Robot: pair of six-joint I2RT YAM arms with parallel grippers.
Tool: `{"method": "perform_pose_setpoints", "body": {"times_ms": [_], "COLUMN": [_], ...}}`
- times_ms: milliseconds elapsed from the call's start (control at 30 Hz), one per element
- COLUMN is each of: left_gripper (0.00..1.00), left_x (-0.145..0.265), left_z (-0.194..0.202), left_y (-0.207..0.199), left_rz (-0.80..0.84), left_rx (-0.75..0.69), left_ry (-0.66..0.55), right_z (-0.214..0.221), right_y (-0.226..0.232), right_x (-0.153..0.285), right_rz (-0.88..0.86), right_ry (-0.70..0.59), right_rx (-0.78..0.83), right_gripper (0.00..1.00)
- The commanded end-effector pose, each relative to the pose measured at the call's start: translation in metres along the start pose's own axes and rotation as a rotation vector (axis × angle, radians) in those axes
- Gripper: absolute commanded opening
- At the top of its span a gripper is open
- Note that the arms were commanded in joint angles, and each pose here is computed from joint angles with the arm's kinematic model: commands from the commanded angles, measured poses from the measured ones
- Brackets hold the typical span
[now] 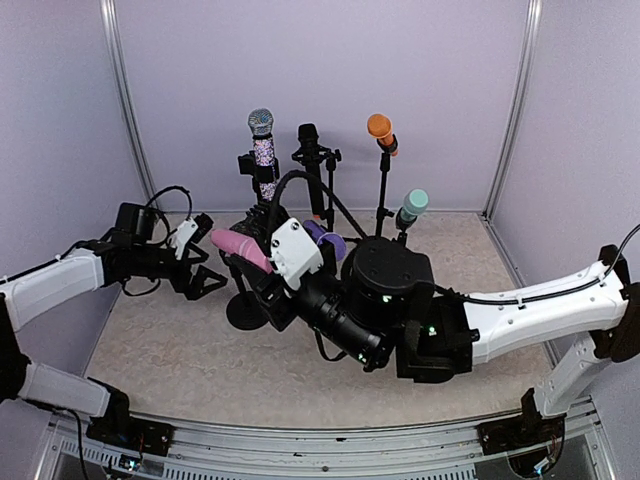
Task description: Remove the microphone from the stand
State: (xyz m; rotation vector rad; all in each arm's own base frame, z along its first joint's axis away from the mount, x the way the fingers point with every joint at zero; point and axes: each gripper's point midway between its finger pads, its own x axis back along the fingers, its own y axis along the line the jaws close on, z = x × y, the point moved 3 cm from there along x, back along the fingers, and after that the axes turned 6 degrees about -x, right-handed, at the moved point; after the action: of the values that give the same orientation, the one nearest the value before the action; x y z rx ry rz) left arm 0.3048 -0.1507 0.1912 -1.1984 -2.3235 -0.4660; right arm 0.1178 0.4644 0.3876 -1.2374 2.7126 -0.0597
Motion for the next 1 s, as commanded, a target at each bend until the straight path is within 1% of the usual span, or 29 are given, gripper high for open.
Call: {"method": "perform_pose_setpoints", "body": {"times_ms": [0,33,100,167,267,333,433,467,533,567,600,667,900,933,967], "left_gripper": [0.99,0.99,0.99,0.98,0.98,0.97,0.94,0.92,0.78,0.72,0.69,0.66,0.65,0.6,0.51], "left_x": [0.065,0.075,0.092,0.105,0.119,0.124,0.123,0.122,0.117,0.114,0.111,0.107,0.106,0.106,0.105], "left_z": [0.001,0.004,0.021,0.024,0.011,0.003,-0.004,-0.004,-0.003,-0.001,0.002,0.005,0.002,0.002,0.001], "left_y": [0.005,0.002,-0.022,-0.037,-0.05,-0.058,-0.069,-0.072,-0.083,-0.088,-0.092,-0.094,-0.094,-0.093,-0.092], "left_rz": [0.009,0.017,0.109,0.161,0.164,0.172,0.189,0.197,0.253,0.284,0.31,0.331,0.314,0.308,0.299], "left_rx": [-0.095,-0.133,-0.203,-0.28,-0.327,-0.365,-0.404,-0.404,-0.424,-0.427,-0.421,-0.405,-0.415,-0.416,-0.414], "left_ry": [0.025,0.048,0.133,0.163,0.121,0.088,0.057,0.055,0.057,0.068,0.081,0.092,0.065,0.061,0.057], "right_z": [0.02,0.025,0.033,0.049,0.063,0.073,0.073,0.073,0.072,0.071,0.07,0.071,0.073,0.073,0.074], "right_y": [-0.002,0.001,0.008,0.02,0.038,0.048,0.061,0.064,0.068,0.069,0.069,0.068,0.066,0.066,0.066], "right_x": [-0.027,-0.033,-0.045,-0.058,-0.073,-0.083,-0.096,-0.099,-0.103,-0.104,-0.106,-0.109,-0.111,-0.111,-0.111], "right_rz": [-0.119,-0.157,-0.229,-0.308,-0.417,-0.449,-0.498,-0.51,-0.532,-0.541,-0.547,-0.554,-0.56,-0.558,-0.555], "right_ry": [0.149,0.173,0.223,0.279,0.334,0.353,0.335,0.324,0.302,0.29,0.278,0.266,0.236,0.234,0.234], "right_rx": [-0.158,-0.175,-0.235,-0.273,-0.322,-0.329,-0.351,-0.359,-0.378,-0.386,-0.398,-0.413,-0.435,-0.435,-0.435], "right_gripper": [0.0,0.0,0.0,0.0,0.0,0.0,0.0,0.0,0.0,0.0,0.0,0.0,0.0,0.0,0.0]}}
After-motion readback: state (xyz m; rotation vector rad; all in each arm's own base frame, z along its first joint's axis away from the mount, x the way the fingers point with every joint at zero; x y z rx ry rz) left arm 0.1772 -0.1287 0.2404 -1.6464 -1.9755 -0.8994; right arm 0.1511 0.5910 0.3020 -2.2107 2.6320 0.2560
